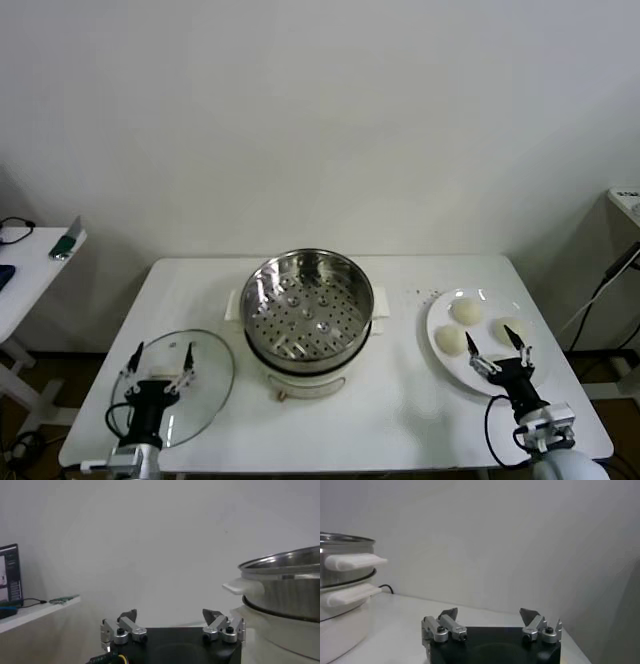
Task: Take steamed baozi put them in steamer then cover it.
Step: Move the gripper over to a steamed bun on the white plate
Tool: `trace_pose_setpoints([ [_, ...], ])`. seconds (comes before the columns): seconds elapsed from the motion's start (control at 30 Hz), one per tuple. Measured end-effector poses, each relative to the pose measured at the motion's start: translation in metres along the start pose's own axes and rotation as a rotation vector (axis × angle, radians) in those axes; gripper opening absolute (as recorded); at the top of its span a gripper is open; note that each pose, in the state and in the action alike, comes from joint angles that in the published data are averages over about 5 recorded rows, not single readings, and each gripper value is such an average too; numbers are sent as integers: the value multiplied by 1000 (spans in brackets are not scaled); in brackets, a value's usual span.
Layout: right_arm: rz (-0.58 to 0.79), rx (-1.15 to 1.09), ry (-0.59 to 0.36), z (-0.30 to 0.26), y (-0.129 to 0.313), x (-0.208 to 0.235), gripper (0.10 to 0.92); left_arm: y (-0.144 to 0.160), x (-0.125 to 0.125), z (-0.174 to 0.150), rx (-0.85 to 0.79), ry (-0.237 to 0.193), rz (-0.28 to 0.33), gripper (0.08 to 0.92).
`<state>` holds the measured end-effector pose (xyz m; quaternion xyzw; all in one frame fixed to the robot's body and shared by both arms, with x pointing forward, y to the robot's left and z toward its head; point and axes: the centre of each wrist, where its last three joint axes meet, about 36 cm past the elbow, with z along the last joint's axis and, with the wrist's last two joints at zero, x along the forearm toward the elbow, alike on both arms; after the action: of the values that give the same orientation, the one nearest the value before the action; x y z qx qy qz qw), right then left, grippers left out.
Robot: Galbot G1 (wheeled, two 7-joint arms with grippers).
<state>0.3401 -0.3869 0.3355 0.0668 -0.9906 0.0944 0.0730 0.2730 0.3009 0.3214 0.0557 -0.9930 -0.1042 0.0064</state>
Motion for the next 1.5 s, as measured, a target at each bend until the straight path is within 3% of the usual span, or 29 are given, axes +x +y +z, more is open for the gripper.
trace_pose_setpoints([
  [0.2,-115,153,77,-22,-31,-22,823,0,-2,-2,-6,-9,3,823],
  [0.67,-589,742,381,-124,-121,-132,823,0,1,0,-25,0,18,823],
  [1.07,-819,1006,644,-173,-129,-223,823,3,0,-5,8,25,12,823],
  [1.5,-913,1126,838,-180,-111,-293,823,12,-5,-6,18,50,-6,823],
])
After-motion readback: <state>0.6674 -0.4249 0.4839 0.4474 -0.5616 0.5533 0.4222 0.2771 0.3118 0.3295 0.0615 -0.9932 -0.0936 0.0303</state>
